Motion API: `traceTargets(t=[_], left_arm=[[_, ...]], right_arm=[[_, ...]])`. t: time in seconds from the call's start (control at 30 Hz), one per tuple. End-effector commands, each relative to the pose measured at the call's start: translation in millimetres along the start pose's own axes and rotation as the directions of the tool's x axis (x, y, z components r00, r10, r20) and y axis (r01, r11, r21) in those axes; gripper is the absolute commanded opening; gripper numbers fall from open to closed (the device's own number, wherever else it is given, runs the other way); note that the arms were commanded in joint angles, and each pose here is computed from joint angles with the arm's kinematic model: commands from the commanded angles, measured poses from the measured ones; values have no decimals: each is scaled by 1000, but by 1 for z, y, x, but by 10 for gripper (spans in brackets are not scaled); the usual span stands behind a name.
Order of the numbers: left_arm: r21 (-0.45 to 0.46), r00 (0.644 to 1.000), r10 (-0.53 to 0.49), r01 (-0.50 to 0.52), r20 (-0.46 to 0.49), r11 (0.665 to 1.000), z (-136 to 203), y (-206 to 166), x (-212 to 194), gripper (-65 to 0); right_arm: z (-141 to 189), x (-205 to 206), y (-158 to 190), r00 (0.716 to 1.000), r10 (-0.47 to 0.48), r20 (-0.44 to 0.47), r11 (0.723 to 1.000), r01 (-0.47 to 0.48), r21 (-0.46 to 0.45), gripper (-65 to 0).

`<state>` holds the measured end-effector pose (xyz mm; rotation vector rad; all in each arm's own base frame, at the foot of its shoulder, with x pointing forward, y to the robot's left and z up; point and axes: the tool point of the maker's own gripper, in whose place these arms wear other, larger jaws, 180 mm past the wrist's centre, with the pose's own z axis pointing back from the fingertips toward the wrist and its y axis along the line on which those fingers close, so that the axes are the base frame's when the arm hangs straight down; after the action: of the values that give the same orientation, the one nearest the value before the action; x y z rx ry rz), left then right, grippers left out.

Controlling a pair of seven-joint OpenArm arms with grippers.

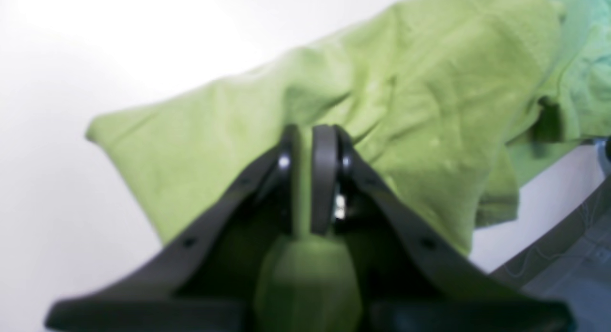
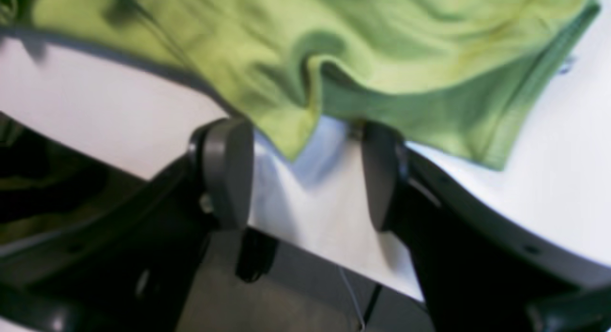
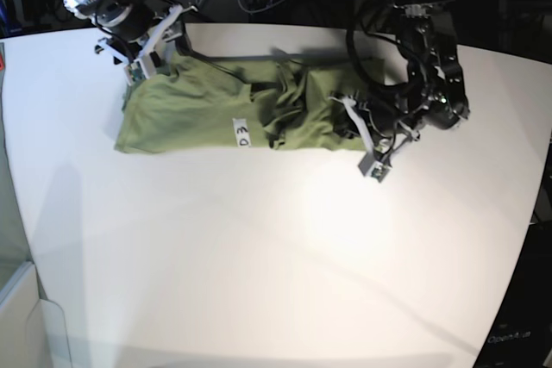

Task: Fold the T-shirt properly
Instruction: 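Adjust the right gripper on the shirt edge while the left gripper holds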

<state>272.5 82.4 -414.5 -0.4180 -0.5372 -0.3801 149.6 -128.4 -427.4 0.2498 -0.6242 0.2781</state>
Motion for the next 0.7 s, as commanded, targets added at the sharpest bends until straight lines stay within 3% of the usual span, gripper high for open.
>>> traceTargets(t=[0.0, 0.17, 0.33, 0.67], left_arm=[[-3, 999, -9, 10, 46, 1000, 3, -1, 15, -605], [-2, 999, -10, 10, 47, 1000, 3, -1, 16, -605], [-3, 999, -9, 10, 48, 1000, 3, -1, 16, -605], [-2, 999, -10, 10, 47, 1000, 3, -1, 16, -605]], right_arm=[[2, 5, 0, 1000, 1, 20, 1000, -1, 2, -292], [1, 9, -1, 1000, 4, 31, 1000, -4, 1, -367], [0, 13, -2, 999, 7, 40, 1000, -7, -1, -640], [2, 34, -5, 994, 27, 102, 1000, -26, -13, -647]])
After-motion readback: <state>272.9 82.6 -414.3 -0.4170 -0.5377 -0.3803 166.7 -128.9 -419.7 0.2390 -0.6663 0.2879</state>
